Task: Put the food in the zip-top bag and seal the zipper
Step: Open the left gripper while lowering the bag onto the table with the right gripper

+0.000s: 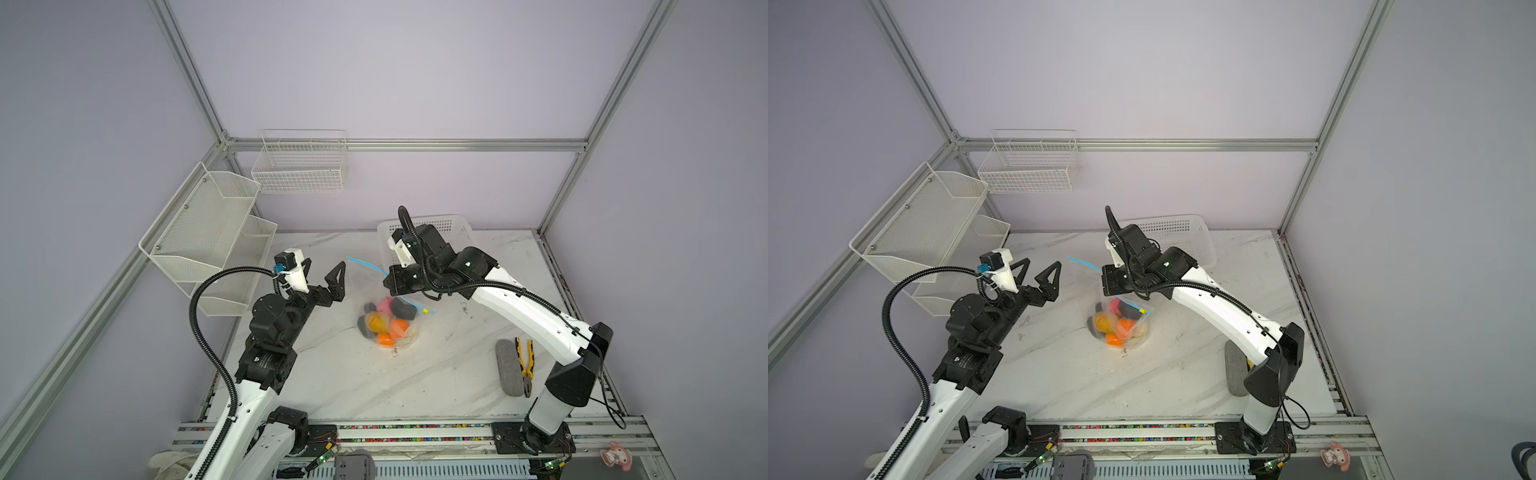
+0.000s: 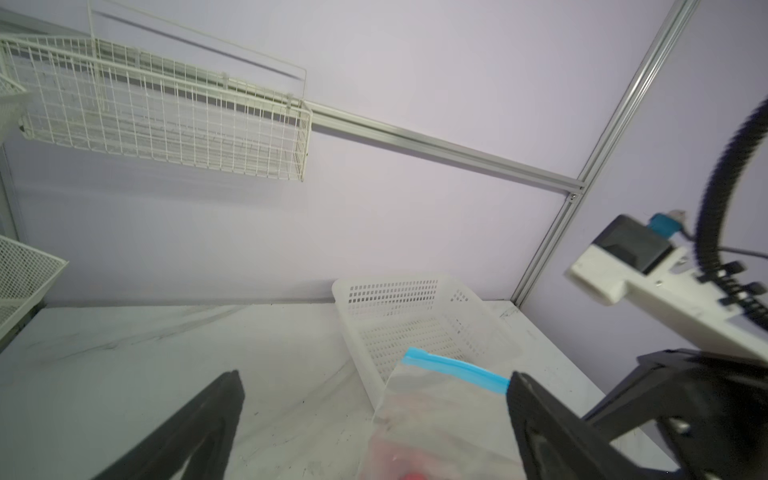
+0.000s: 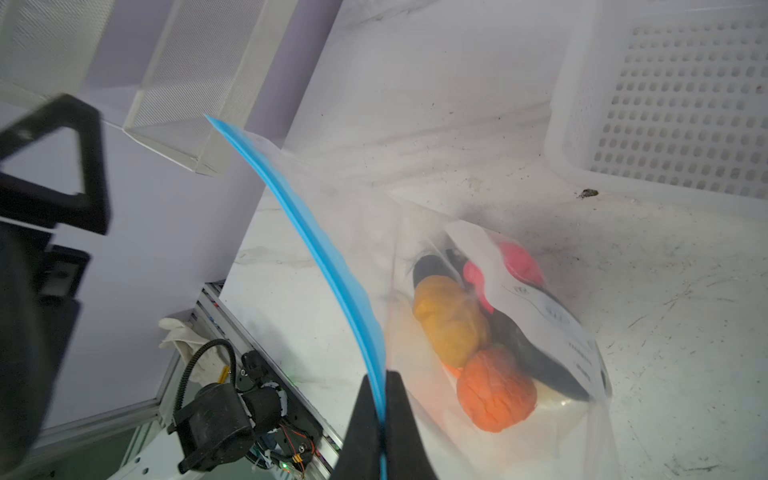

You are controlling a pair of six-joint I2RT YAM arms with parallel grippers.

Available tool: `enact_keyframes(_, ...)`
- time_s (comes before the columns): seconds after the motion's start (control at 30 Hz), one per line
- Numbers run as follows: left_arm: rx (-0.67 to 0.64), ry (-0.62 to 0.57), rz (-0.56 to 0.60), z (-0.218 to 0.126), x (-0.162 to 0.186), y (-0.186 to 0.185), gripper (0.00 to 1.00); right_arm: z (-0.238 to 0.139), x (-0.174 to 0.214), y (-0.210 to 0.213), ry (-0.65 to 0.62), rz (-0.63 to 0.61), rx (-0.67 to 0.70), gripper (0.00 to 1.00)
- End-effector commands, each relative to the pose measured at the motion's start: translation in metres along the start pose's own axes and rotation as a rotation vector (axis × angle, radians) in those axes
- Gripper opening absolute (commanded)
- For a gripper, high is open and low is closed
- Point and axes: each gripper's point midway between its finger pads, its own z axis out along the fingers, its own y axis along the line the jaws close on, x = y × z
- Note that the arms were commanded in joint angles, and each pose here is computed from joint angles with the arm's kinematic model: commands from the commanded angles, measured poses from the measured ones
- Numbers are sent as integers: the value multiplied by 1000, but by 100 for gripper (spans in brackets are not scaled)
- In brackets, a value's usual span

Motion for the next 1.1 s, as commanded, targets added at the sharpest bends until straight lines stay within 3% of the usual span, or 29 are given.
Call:
enact_keyframes(0.0, 30, -87, -29, -5, -47, -16, 100, -22, -12, 15, -67, 122, -58, 0)
enact_keyframes(0.3, -9, -81, -50, -8, -50, -10, 100, -43, -5, 47, -146, 258, -183, 0)
enact_keyframes(0.63, -232, -62, -31, -18, -50, 26, 100, -55, -10, 79, -283, 437, -383, 0)
enact_keyframes(1.07, -336, -103, 2, -33, -47, 52, 100, -11, -2, 141, -254, 543, -584, 0)
